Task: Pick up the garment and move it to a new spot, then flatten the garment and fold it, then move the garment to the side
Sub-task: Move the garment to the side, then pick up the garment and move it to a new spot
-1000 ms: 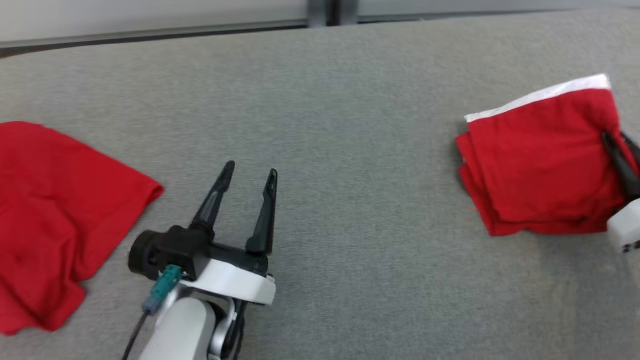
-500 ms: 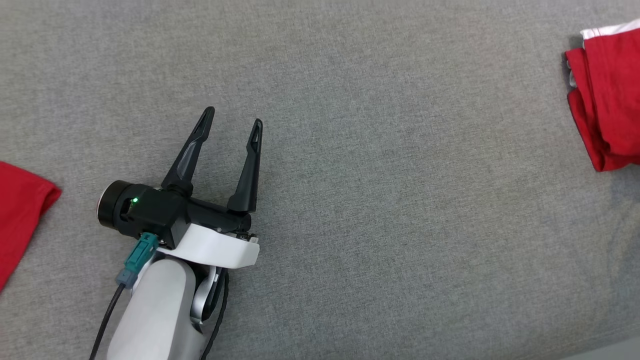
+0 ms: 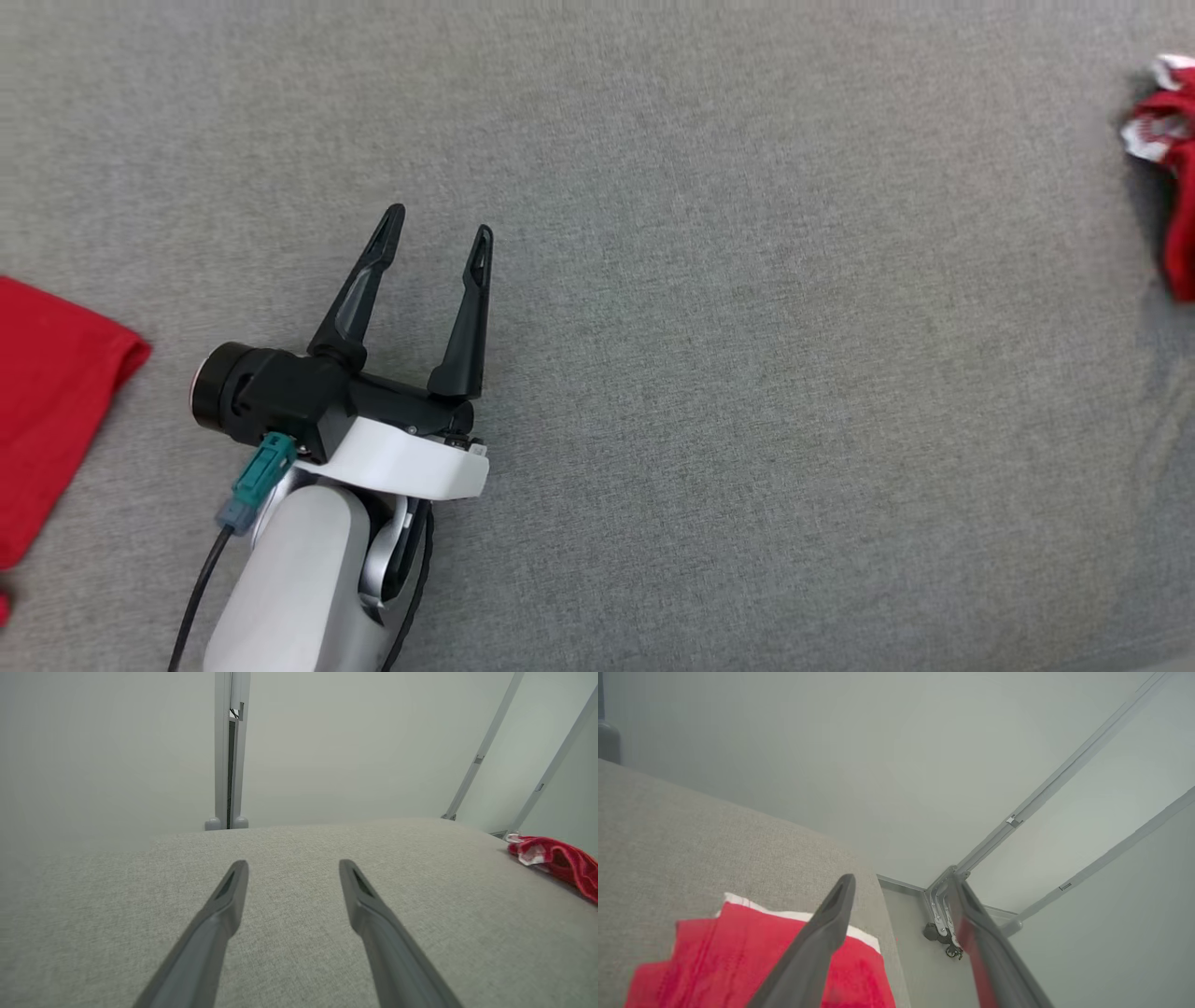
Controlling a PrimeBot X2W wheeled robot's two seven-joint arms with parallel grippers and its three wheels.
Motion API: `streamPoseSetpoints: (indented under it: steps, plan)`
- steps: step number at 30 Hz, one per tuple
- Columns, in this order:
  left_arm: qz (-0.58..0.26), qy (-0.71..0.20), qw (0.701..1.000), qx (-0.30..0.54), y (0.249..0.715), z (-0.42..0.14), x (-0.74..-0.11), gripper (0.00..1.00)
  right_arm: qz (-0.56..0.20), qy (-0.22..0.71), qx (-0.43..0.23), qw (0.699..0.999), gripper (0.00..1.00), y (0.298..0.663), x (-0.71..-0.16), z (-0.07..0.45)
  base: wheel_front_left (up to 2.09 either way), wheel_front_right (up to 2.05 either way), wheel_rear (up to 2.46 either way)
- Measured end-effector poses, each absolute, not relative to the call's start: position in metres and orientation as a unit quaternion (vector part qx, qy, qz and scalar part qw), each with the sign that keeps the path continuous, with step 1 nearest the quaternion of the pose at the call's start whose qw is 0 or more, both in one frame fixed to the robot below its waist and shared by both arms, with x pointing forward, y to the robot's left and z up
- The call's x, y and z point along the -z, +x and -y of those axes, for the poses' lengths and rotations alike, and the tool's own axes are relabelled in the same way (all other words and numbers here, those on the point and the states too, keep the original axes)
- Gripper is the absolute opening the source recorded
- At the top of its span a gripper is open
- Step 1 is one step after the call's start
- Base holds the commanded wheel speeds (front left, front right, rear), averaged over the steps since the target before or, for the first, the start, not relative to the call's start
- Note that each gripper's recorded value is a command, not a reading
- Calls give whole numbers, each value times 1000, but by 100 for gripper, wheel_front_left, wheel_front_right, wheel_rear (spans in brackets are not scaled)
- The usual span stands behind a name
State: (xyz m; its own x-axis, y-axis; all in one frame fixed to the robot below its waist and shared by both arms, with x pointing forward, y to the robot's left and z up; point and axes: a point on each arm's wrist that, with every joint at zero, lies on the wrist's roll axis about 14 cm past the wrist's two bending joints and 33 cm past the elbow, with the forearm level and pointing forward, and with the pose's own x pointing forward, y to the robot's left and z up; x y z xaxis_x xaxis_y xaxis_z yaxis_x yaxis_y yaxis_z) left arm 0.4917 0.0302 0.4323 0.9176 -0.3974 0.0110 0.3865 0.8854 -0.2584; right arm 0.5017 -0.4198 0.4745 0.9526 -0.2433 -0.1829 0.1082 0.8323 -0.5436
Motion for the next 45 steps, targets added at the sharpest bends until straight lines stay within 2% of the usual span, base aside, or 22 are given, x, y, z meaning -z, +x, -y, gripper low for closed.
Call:
streamPoseSetpoints:
  steps: [11,22,36,45]
  plan:
    - [30,-136,978,158,467,-59,-492,100,20,-120,18,992,100,505,-521,307,0,0,0]
    - [61,-133,987,69,412,-119,-525,100,86,24,-76,993,100,474,-546,197,0,0,0]
    - [58,-131,990,4,366,-153,-523,100,49,73,-133,987,100,418,-516,124,0,0,0]
    - [56,-131,990,6,365,-151,-522,100,46,75,-130,988,100,415,-514,124,0,0,0]
